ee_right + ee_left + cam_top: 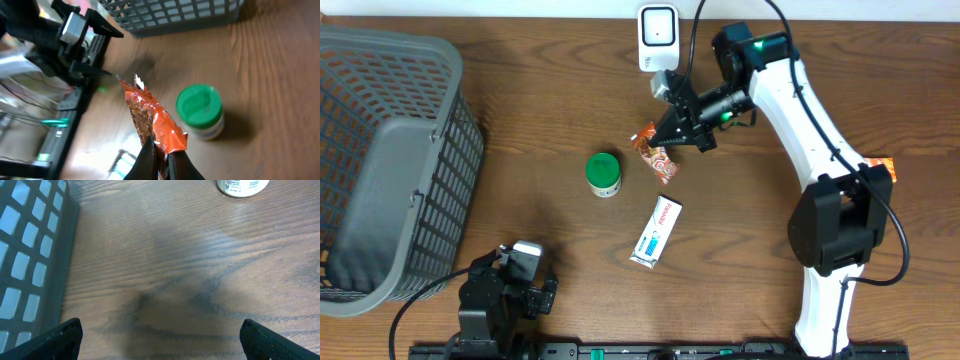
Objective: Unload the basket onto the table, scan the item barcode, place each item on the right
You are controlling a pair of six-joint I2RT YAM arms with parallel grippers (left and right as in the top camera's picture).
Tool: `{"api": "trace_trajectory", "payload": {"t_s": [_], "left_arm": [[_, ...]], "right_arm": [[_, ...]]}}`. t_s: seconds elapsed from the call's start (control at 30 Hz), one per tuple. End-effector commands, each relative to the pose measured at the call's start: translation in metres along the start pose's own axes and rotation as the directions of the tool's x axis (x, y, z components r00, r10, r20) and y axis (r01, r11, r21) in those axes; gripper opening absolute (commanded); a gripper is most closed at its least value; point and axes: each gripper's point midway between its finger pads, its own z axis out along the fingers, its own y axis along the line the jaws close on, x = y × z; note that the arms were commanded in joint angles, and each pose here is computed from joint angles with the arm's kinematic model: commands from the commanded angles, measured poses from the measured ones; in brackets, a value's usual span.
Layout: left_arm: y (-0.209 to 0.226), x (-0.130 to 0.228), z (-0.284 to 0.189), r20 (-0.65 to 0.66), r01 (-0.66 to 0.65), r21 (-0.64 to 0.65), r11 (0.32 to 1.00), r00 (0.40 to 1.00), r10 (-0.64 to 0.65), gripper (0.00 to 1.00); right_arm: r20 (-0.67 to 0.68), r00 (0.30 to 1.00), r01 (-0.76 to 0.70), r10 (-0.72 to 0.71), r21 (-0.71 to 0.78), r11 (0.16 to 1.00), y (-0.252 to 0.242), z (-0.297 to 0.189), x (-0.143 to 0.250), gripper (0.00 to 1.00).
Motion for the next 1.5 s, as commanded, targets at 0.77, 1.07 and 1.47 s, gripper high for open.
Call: {"api": "trace_trajectory", "payload": {"t_s": [0.77, 1.07, 1.47], "left_arm": [[-0.005, 0.015, 0.003, -0.054, 0.002, 0.018, 1.000, 0.999, -0.001, 0.98], [-0.005, 0.015, 0.003, -0.054, 0.002, 0.018, 1.000, 0.999, -0.001, 0.98], [-0.005, 0.015, 0.003, -0.054, 0.002, 0.018, 1.000, 0.999, -0.001, 0.98]], "right_arm": [[0.217, 0.644, 0.736, -0.734, 0.086, 0.671, 0.009, 0.048, 0.059, 0.01], [0.197, 0.782, 0.593, -0.591, 0.055, 0.803, 0.013, 0.021, 0.079, 0.03], [0.110, 0.858, 0.509, -0.502, -0.052, 0.859, 0.026, 0.020, 0.107, 0.26]]}}
